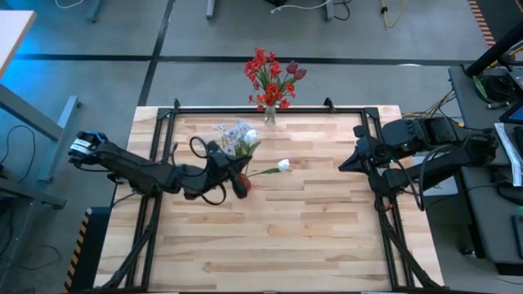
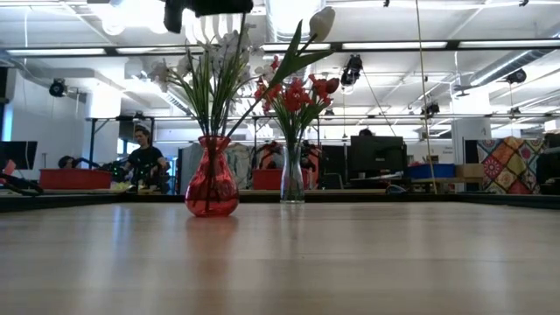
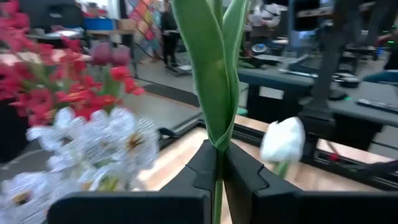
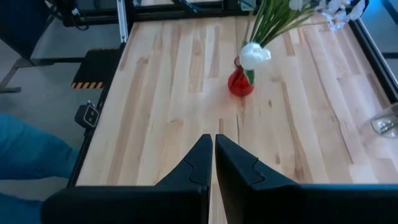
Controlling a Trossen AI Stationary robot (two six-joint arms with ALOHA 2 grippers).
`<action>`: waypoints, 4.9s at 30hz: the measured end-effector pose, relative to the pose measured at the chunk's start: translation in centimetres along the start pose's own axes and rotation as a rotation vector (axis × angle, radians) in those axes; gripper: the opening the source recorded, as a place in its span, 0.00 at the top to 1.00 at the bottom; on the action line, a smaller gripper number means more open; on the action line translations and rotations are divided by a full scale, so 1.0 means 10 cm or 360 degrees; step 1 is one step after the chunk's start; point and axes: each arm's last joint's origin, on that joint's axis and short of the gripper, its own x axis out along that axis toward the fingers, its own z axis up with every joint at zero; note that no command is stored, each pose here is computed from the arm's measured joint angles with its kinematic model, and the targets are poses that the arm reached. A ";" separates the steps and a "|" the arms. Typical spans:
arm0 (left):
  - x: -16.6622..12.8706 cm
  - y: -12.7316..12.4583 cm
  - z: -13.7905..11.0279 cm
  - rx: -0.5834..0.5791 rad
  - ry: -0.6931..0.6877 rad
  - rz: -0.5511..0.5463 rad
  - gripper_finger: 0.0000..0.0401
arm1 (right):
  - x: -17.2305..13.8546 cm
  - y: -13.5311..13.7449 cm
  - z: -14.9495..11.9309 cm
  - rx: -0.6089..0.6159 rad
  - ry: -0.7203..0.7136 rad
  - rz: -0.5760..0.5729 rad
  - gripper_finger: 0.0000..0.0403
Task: Sort flowers into vase by color
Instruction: Put the white tulip into the red vase, then return to Home Position
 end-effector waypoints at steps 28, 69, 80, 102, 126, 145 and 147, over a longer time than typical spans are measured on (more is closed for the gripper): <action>-0.03 0.04 -0.06 0.0083 -0.0031 0.0064 1.00 | 0.00 0.00 0.02 0.0041 -0.0033 0.0000 0.97; -0.08 0.10 -0.42 -0.0006 0.0040 -0.0121 0.68 | 0.11 -0.01 0.04 0.0078 0.0018 -0.0039 0.97; -0.10 0.04 -0.15 -0.0045 0.0361 -0.0259 0.67 | 0.11 -0.01 0.04 0.0044 0.0018 -0.0039 0.97; -0.59 0.51 0.14 -0.0164 0.0616 -0.0600 0.87 | 0.11 -0.01 0.05 0.0013 0.0009 -0.0045 0.97; -0.94 1.40 -0.51 -0.0338 0.0224 -0.0895 1.00 | 0.84 -0.52 -0.38 0.0146 -0.0500 -0.0080 0.97; -0.83 1.62 -0.93 -0.0256 0.0099 -0.0667 1.00 | 1.00 -0.91 -1.30 0.0166 -0.0756 -0.0334 0.97; -0.83 1.64 -0.95 -0.0236 0.0115 -0.0638 1.00 | 0.99 -0.90 -1.38 0.0180 -0.0770 -0.0367 0.97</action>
